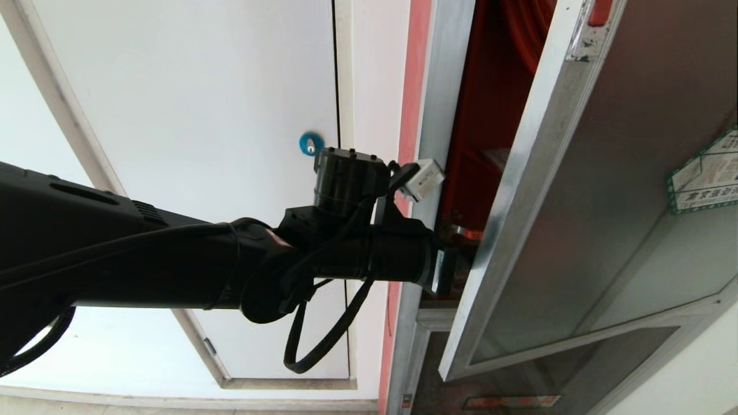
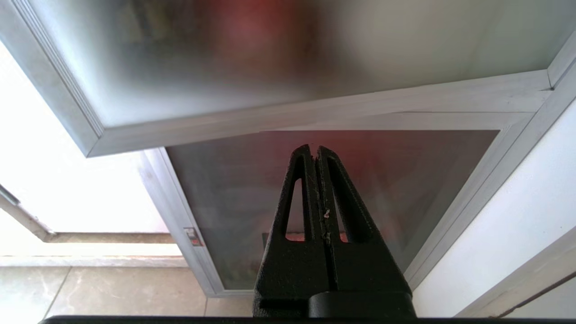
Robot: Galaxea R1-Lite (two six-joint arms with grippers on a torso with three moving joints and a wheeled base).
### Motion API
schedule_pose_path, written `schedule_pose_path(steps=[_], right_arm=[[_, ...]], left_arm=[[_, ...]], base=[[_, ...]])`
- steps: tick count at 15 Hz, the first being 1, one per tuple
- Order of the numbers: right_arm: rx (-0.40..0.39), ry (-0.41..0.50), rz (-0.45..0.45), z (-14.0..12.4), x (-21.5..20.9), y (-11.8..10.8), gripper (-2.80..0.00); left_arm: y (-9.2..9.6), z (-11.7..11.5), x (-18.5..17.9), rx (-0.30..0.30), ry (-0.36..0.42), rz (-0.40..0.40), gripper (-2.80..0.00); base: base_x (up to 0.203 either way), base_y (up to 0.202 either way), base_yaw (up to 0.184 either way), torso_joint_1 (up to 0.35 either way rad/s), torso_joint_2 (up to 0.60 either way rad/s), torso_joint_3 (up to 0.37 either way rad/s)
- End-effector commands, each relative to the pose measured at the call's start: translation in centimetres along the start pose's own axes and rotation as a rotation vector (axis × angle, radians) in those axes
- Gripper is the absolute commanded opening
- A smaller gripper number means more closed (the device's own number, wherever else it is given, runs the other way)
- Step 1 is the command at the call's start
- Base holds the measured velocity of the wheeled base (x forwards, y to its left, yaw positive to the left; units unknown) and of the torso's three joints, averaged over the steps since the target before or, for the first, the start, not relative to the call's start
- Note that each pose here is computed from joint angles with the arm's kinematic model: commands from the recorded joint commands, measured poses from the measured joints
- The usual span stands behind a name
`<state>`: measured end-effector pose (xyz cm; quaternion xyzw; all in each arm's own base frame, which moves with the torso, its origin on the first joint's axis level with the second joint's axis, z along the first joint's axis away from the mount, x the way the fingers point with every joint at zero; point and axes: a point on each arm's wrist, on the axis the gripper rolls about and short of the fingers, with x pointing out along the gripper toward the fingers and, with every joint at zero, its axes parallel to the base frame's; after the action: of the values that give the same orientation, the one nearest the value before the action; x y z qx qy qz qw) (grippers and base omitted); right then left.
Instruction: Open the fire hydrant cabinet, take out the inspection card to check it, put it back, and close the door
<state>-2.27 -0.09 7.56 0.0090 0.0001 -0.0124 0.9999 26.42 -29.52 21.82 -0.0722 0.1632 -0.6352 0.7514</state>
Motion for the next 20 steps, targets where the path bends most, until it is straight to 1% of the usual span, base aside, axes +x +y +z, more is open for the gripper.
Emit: schedule_pose_path(steps=[1,4,8,12,14,20], right_arm=[[0.0,0.001,0.0,0.0,0.0,0.0,-2.8],[0.0,0.001,0.0,0.0,0.0,0.0,-2.8],[-0.001,0.001,0.0,0.0,0.0,0.0,-2.8],[0.0,0.001,0.0,0.0,0.0,0.0,-2.8],[-0.001,0.001,0.0,0.0,0.0,0.0,-2.8],[0.0,0.001,0.0,0.0,0.0,0.0,-2.8]], left_arm=[[-1.0,-0.1,-0.1,0.002,0.006,-0.021,-2.8],[-2.2,-0.7,0.3,0.001,0.026,-0.051,-2.8],[-4.0,-0.9,0.1,0.008,0.035,-0.085,-2.8],[-5.7,-1.3,0.3,0.014,0.052,-0.128,-2.8],[-6.9,-1.7,0.6,0.017,0.067,-0.159,-2.8],[-9.3,-2.5,1.4,0.023,0.096,-0.224,-2.8]], base=[[0.0,0.0,0.0,0.0,0.0,0.0],[0.0,0.0,0.0,0.0,0.0,0.0],[0.0,0.0,0.0,0.0,0.0,0.0],[0.0,0.0,0.0,0.0,0.0,0.0],[0.0,0.0,0.0,0.0,0.0,0.0],[0.0,0.0,0.0,0.0,0.0,0.0]])
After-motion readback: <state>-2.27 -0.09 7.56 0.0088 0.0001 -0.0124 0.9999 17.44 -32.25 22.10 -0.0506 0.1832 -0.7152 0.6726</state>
